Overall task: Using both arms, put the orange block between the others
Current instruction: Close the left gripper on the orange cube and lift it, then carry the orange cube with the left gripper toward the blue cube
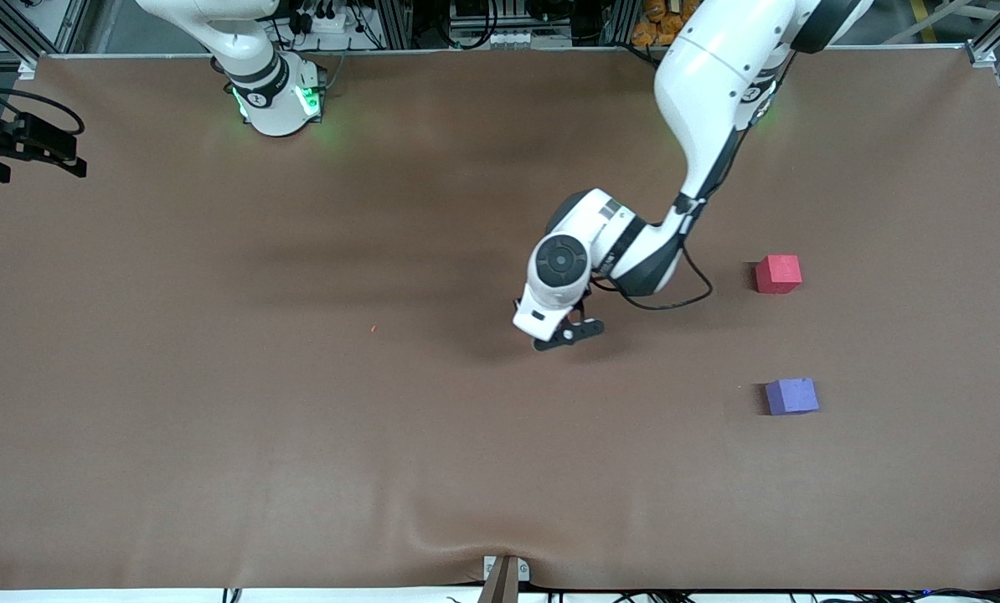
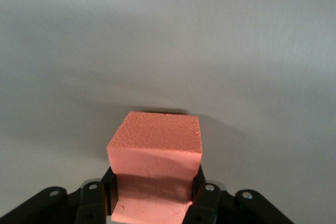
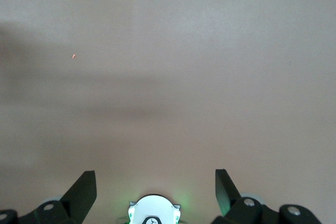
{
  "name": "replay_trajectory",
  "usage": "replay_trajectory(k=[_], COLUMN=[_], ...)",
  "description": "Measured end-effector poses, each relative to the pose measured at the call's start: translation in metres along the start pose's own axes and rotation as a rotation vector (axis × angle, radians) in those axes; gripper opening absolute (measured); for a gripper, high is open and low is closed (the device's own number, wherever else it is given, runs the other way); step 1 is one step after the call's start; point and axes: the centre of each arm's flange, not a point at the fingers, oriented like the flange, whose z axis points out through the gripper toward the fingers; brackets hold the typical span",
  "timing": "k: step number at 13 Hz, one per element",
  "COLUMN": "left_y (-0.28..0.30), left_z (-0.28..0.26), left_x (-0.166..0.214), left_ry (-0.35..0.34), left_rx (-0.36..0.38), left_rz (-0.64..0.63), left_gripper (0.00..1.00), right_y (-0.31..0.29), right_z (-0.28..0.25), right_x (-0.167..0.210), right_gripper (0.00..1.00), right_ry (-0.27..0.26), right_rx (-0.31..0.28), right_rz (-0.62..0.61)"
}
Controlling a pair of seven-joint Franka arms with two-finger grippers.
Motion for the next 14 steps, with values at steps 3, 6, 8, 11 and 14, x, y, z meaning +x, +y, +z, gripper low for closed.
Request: replay_trajectory(k=[3, 6, 8, 11, 14], left_y=[-0.085, -0.198, -0.258, -0.327, -0.359], left_z=[-0.097, -0.162, -0.166, -0.141, -0.109], left_x=[0.065, 0.124, 0.154, 0.181, 0.191], left_ry=[-0.010, -0.020, -0.033, -0.080, -0.069], left_rx=[0.015, 0.001, -0.010, -0.018, 0.007], left_rz=[0.044, 0.111, 0.162, 0.213, 0.249], left_gripper=[0.55, 0.50, 0.50, 0.50, 0.50], right_y=[-0.005, -0.006, -0.005, 0.001, 0.002], right_z=[-0.009, -0.010, -0.011, -0.009, -0.009], right_x=[-0.001, -0.006, -0.010, -0.015, -0.014], right_gripper=[1.00, 1.00, 1.00, 1.00, 1.00], right_ry=[0.020, -0.013, -0.031, -0.064, -0.067], right_rx=[-0.002, 0.005, 0.008, 0.017, 0.020], right_rz=[-0.007, -0.005, -0.001, 0.010, 0.013])
